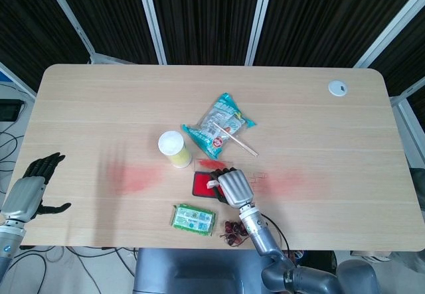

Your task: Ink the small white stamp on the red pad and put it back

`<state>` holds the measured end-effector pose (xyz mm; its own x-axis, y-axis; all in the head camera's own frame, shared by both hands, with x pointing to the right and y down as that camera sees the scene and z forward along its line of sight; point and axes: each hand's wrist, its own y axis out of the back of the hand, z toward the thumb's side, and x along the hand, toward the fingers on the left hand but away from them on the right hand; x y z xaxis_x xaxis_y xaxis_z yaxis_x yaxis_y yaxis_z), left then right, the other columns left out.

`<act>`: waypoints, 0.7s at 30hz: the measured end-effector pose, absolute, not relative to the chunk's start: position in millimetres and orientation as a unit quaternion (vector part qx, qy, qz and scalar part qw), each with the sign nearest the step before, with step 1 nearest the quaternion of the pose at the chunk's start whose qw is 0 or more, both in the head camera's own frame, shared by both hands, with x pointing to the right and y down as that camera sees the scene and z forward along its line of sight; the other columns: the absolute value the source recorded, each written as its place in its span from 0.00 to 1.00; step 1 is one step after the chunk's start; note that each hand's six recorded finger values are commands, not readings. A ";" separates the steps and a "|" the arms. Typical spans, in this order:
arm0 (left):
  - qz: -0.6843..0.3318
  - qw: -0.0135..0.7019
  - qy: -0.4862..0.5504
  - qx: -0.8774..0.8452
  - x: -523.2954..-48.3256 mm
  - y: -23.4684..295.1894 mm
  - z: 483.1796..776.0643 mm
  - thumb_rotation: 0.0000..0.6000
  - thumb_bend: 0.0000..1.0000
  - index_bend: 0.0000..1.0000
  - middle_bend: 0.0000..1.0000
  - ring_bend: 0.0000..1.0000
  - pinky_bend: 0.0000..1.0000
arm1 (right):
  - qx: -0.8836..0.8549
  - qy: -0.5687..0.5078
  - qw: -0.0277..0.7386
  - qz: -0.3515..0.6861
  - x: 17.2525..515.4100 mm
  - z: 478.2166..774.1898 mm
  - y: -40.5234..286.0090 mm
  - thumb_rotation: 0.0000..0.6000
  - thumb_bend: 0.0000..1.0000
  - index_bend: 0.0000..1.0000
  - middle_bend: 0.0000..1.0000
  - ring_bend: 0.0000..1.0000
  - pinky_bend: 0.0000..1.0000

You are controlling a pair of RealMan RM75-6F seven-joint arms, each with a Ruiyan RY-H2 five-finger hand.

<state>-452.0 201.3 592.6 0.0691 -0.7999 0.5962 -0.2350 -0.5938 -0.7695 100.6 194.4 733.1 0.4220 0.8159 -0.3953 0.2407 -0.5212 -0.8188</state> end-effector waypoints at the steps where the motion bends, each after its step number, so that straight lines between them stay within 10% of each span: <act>1: -0.569 0.248 0.377 -0.688 -452.0 201.3 592.5 1.00 0.04 0.05 0.00 0.00 0.00 | -0.768 -0.346 0.349 0.412 100.8 732.1 193.3 1.00 0.65 0.75 0.61 0.51 0.54; 21: -0.568 0.248 0.376 -0.689 -452.0 201.3 592.4 1.00 0.04 0.05 0.00 0.00 0.00 | -0.764 -0.320 0.355 0.434 105.0 748.6 206.8 1.00 0.65 0.75 0.61 0.51 0.54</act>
<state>-452.0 201.3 592.4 0.0714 -0.7999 0.5959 -0.2356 -0.5940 -0.7692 105.0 206.8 748.6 0.4185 0.7964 -0.4366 0.1797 -0.5438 -0.8197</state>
